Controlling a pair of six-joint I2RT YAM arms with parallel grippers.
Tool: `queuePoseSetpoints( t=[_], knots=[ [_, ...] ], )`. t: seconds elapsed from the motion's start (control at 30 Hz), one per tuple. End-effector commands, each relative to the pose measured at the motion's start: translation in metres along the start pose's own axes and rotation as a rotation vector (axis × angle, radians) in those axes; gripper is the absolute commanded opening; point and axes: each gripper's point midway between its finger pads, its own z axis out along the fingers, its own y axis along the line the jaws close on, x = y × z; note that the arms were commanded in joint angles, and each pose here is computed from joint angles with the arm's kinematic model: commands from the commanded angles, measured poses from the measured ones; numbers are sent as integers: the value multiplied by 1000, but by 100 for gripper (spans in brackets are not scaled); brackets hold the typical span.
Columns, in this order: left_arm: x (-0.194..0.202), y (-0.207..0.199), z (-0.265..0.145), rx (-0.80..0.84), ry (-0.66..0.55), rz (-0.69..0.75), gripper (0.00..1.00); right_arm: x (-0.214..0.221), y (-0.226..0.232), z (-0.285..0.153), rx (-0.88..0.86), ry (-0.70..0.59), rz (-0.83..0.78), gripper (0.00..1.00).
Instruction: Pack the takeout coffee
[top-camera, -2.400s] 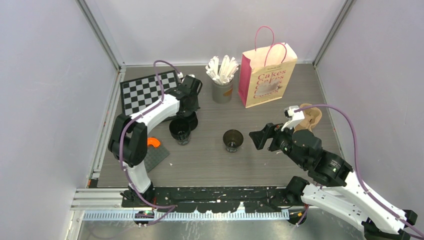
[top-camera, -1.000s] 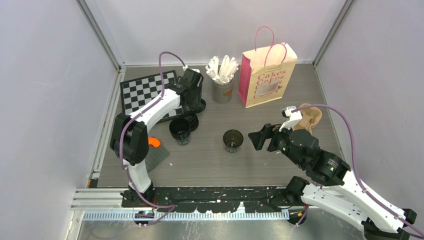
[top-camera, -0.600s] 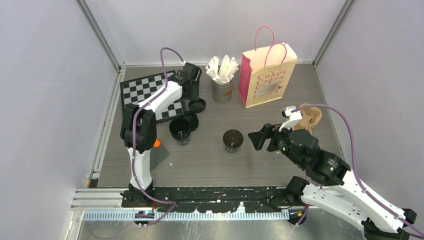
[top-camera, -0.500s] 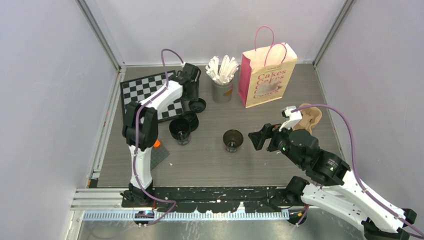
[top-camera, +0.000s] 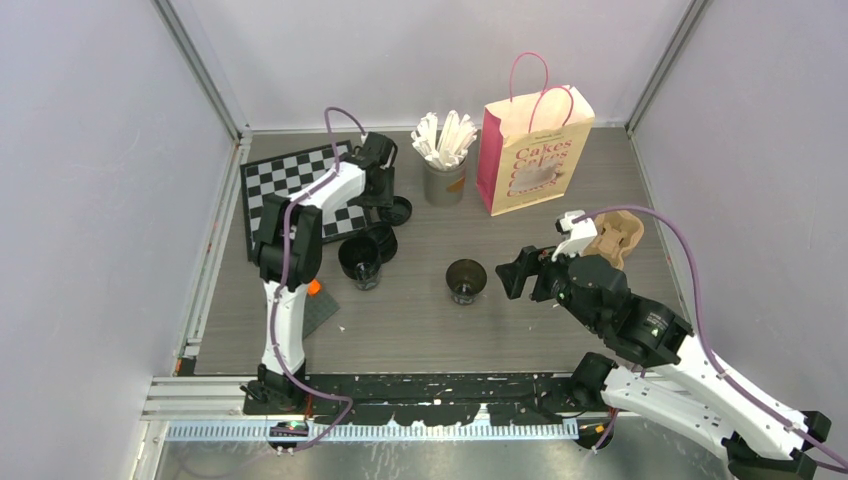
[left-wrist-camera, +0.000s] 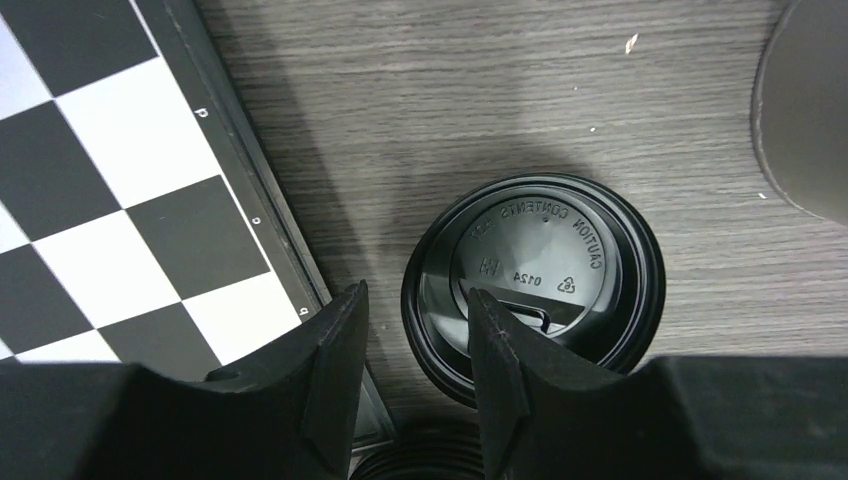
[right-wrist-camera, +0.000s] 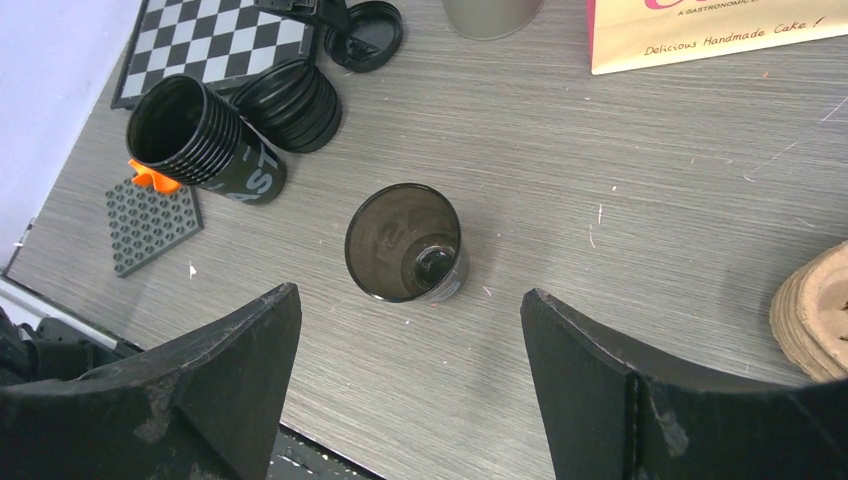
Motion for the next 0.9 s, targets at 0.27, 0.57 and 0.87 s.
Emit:
queuePoseSetpoints(
  t=[0.27,0.57,0.87],
  knots=[
    [-6,-3,14,22,0,30,24,-18,6,4,3,-48,5,85],
    [-30,-6,-27,57,-76,4,0,-19,10,10,-2,-48,21,85],
    [-47,5,-86,69,-167,-52,0,-54,28,19,-79,-233,10,83]
  ],
)
